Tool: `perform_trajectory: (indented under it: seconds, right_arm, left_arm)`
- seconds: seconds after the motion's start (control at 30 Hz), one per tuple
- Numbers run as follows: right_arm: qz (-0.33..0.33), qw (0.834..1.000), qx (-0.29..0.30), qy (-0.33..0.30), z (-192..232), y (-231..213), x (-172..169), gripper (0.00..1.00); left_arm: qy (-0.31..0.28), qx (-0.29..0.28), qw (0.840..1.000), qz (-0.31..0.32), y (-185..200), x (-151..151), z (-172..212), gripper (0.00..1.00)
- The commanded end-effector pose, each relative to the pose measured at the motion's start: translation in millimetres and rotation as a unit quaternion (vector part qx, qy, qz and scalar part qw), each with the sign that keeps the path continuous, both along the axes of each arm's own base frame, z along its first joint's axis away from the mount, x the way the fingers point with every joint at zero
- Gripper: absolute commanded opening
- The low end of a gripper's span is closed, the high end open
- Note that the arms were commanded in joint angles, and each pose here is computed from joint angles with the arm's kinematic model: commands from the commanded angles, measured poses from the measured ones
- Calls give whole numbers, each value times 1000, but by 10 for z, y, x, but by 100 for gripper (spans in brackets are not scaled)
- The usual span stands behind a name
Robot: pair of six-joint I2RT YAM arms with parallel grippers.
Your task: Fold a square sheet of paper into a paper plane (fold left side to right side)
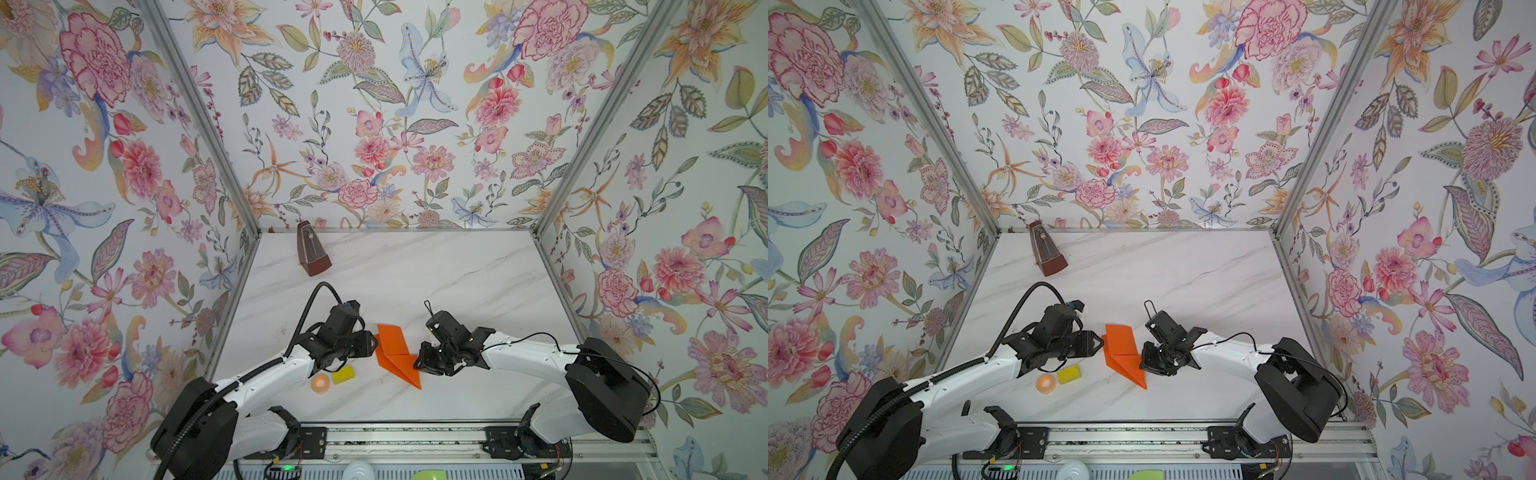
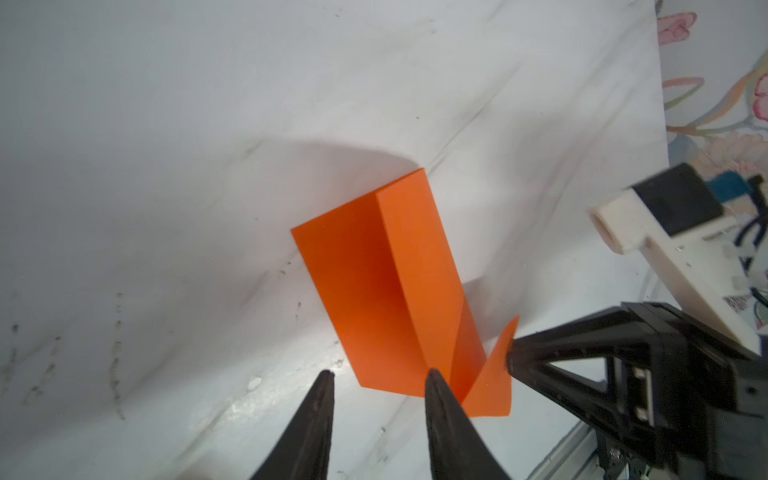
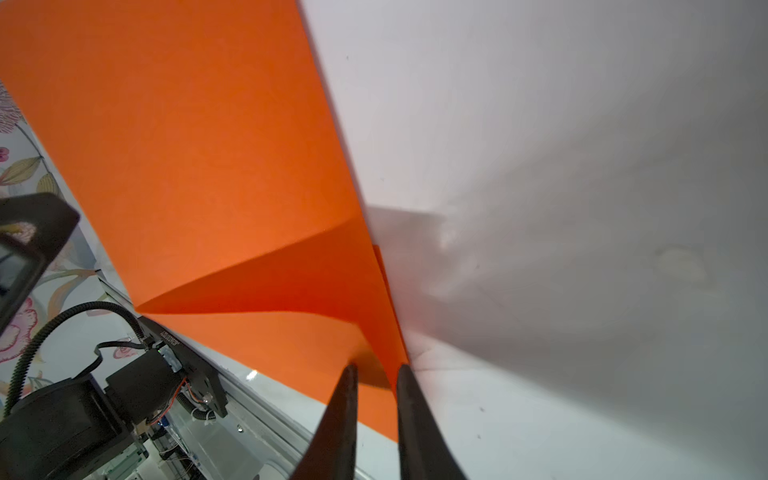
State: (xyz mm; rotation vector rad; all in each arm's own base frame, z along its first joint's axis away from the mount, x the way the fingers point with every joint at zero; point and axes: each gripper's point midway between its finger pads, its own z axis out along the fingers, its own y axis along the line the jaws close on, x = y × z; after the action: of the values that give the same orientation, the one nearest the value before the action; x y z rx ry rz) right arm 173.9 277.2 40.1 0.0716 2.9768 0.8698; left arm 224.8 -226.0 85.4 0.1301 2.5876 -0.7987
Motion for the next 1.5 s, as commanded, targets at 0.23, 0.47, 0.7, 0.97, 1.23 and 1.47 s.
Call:
perform_trajectory:
  seconds: [0.23,0.47,0.7,0.97,1.23,1.47]
  right_arm:
    - [12,1000,-9,8,-91,-15,-15,20]
    - [6,1000,11,22,-130,27,-59,20]
    - [0,999,38,34,-108,109,-124,19]
    - [-9,997,62,38,-75,204,-176,19]
    - [-17,998,53,21,-29,166,-111,19]
    - [-25,999,48,-3,-17,87,60,29]
  left_arm:
    - [32,-38,999,14,-309,-347,-211,61]
    - [32,-79,996,20,-482,-316,-272,57]
    - [21,-79,996,35,-476,-241,-320,31]
    - [13,-68,997,32,-478,-183,-332,17]
    - [14,-36,999,22,-392,-117,-428,9]
    - [33,-17,999,16,-305,-108,-601,8]
